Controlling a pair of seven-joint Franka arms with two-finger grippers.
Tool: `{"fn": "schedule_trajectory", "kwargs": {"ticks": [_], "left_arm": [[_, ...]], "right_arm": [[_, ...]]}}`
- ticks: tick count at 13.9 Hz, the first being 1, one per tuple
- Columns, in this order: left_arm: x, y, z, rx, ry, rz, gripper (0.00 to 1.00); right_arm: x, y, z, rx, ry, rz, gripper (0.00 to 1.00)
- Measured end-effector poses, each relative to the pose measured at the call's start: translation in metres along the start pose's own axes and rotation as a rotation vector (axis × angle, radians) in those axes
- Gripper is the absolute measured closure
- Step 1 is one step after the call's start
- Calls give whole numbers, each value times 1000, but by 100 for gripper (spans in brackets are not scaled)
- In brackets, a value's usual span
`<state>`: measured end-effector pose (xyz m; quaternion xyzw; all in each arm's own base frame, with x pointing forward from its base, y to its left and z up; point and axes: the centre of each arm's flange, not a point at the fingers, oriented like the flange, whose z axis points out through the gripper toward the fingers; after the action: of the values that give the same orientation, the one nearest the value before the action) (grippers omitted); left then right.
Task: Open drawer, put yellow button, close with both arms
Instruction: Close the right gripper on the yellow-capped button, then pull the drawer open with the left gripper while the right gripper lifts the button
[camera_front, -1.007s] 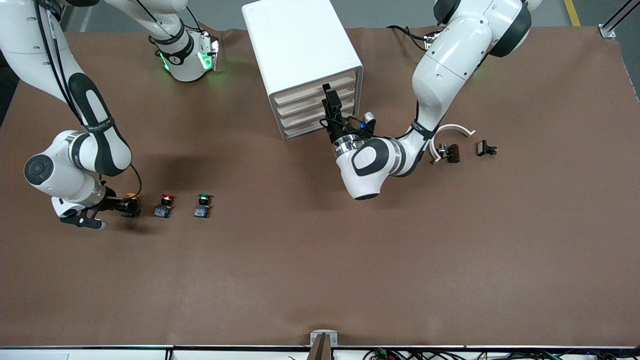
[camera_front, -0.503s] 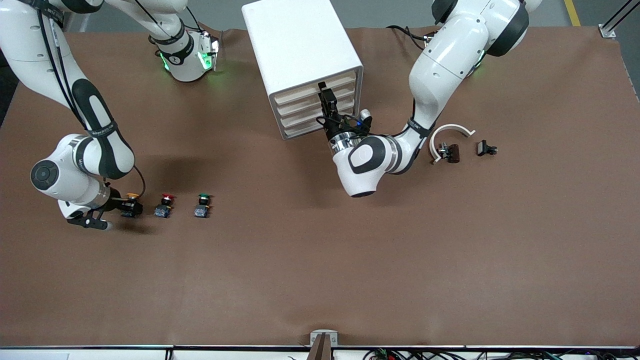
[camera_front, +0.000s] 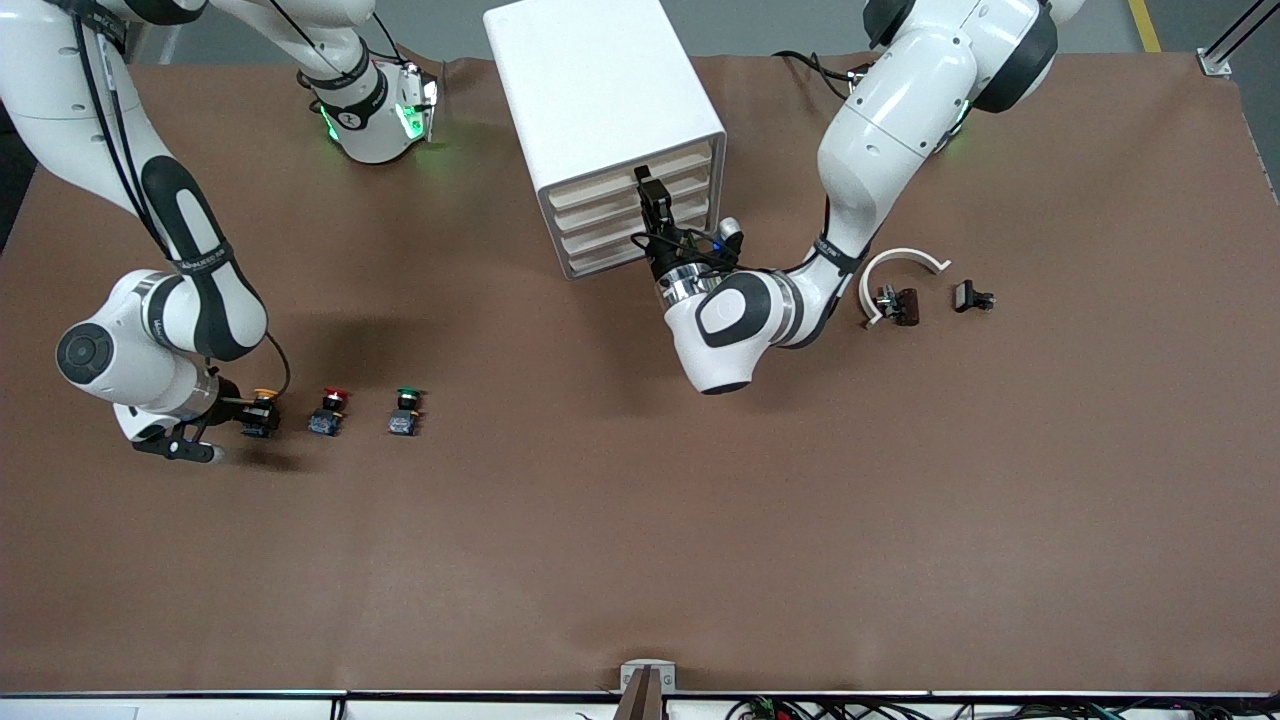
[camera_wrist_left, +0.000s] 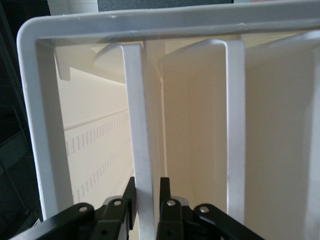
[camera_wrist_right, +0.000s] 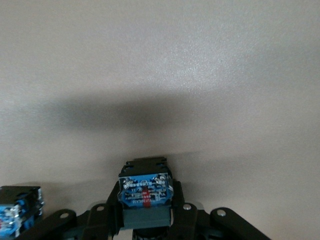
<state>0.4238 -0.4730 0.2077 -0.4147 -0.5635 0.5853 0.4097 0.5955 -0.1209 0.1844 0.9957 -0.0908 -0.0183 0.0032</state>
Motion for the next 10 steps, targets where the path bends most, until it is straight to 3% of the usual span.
{"fn": "schedule_trajectory", "kwargs": {"ticks": [3, 10], "left_arm": [[3, -2, -10, -5, -15, -20, 85], [25, -14, -76, -87, -107, -26, 85]], "right_arm": [[9, -1, -32, 6, -63, -1, 59], [4, -8, -94, 46, -128, 61, 59]]}}
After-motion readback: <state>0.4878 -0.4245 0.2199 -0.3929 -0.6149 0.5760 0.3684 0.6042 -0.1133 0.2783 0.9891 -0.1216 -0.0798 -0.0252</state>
